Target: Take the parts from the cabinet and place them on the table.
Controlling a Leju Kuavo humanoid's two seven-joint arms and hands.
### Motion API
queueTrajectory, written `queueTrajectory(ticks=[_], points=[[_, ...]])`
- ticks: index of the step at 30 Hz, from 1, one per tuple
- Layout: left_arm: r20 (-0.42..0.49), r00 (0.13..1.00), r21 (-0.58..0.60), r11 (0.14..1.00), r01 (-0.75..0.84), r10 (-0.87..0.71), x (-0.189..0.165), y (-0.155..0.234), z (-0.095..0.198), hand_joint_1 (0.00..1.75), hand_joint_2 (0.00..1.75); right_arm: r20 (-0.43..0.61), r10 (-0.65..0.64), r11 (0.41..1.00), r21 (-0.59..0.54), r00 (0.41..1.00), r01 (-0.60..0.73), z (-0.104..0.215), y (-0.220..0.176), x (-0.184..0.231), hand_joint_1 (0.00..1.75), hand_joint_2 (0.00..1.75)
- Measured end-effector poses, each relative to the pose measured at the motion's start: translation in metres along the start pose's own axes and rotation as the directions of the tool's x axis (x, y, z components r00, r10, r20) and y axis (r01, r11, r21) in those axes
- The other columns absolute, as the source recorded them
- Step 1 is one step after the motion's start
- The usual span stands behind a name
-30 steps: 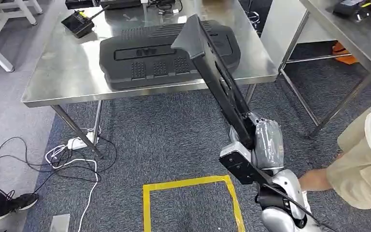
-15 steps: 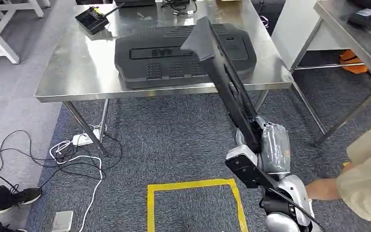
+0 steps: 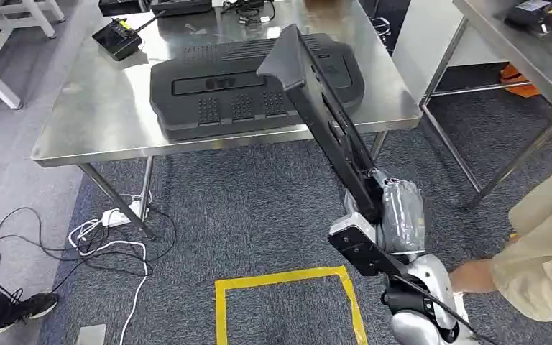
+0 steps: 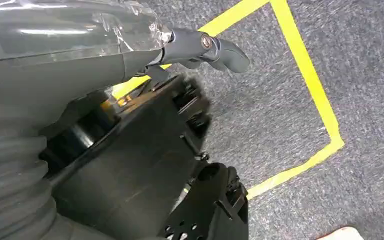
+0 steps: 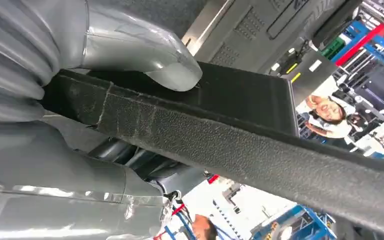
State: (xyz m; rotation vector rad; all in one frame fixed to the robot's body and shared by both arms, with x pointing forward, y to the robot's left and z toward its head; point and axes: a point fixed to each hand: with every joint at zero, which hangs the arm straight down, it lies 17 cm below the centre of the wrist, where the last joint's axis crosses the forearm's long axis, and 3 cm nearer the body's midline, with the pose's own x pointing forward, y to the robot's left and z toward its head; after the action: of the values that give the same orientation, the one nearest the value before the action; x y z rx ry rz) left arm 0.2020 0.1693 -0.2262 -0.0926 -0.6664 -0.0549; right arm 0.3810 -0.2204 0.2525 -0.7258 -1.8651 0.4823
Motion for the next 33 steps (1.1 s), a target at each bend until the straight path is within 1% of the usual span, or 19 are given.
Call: queueTrajectory(ticks=[10, 22, 33], points=[[0.008, 1.000, 0.000, 1.000, 0.004, -0.004, 0.004, 0.000, -0.002, 0.00, 1.75, 0.028, 0.028, 0.999, -0.031, 0.999, -0.028, -0.007, -0.009, 0.004, 1.75, 1.75], [0.013, 1.000, -0.005, 1.000, 0.015, -0.015, 0.010, 0.000, -0.004, 0.00, 1.75, 0.018, 0.052, 0.997, -0.060, 0.999, -0.050, -0.016, -0.023, -0.003, 1.75, 1.75], [0.010, 1.000, -0.003, 1.000, 0.011, -0.011, 0.009, 0.000, -0.003, 0.00, 1.75, 0.017, 0.037, 0.997, -0.067, 0.999, -0.036, -0.023, -0.027, -0.003, 1.75, 1.75]])
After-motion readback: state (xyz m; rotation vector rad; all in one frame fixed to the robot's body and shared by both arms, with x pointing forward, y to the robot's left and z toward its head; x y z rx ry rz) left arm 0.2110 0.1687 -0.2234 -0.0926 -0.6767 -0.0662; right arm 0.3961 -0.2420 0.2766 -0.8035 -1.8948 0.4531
